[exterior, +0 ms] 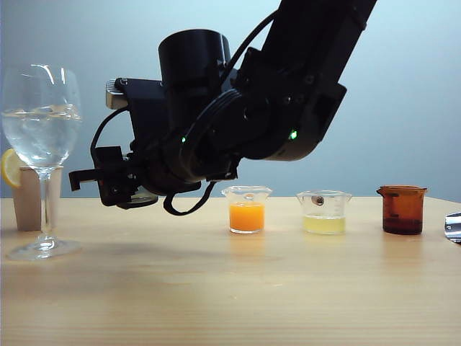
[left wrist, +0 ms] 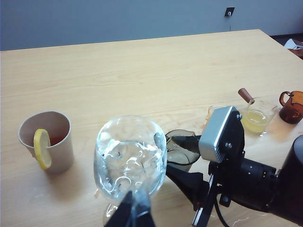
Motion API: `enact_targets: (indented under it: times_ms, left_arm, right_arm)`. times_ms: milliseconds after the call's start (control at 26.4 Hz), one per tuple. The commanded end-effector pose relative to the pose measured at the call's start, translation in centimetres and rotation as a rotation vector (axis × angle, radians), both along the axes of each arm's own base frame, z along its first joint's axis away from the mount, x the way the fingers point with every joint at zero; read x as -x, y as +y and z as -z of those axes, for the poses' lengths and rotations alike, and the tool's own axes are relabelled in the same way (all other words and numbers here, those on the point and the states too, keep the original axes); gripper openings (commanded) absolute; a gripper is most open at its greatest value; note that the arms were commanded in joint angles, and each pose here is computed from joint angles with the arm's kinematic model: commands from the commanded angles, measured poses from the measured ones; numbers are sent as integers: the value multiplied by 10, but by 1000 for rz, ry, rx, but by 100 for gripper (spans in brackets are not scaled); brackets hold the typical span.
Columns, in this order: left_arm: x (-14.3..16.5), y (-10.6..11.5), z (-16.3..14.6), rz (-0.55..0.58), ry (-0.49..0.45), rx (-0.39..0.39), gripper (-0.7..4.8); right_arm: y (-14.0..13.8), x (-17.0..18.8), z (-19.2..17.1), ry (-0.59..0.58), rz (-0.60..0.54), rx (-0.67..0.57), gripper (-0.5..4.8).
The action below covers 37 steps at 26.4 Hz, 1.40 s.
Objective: Pick up the first measuring cup from the left, pour the coconut rum inside into the goblet, and finally put the measuring cup back in its original place.
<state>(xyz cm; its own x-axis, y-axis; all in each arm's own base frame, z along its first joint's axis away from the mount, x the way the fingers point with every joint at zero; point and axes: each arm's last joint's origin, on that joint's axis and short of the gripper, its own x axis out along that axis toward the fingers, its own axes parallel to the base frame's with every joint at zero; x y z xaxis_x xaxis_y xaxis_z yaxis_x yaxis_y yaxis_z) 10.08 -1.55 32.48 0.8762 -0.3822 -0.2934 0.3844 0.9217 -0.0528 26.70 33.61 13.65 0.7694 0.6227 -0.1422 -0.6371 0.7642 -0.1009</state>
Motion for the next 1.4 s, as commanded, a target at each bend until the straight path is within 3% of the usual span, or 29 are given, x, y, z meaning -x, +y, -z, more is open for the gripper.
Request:
enact_targets:
  times_ms: [38,530,1401]
  left_arm:
    - [1,0,-4,-1,-21,0,-5]
    - [1,0,-4,1,-21,2,-5]
    - [1,0,-4,1,-21,2,-5]
  right_arm:
    - [1,-1,0,-14,15,-35,-1]
    - [20,-17,9,-11,18,-55,-1]
    - [29,-50,16,20,62,-90,-1]
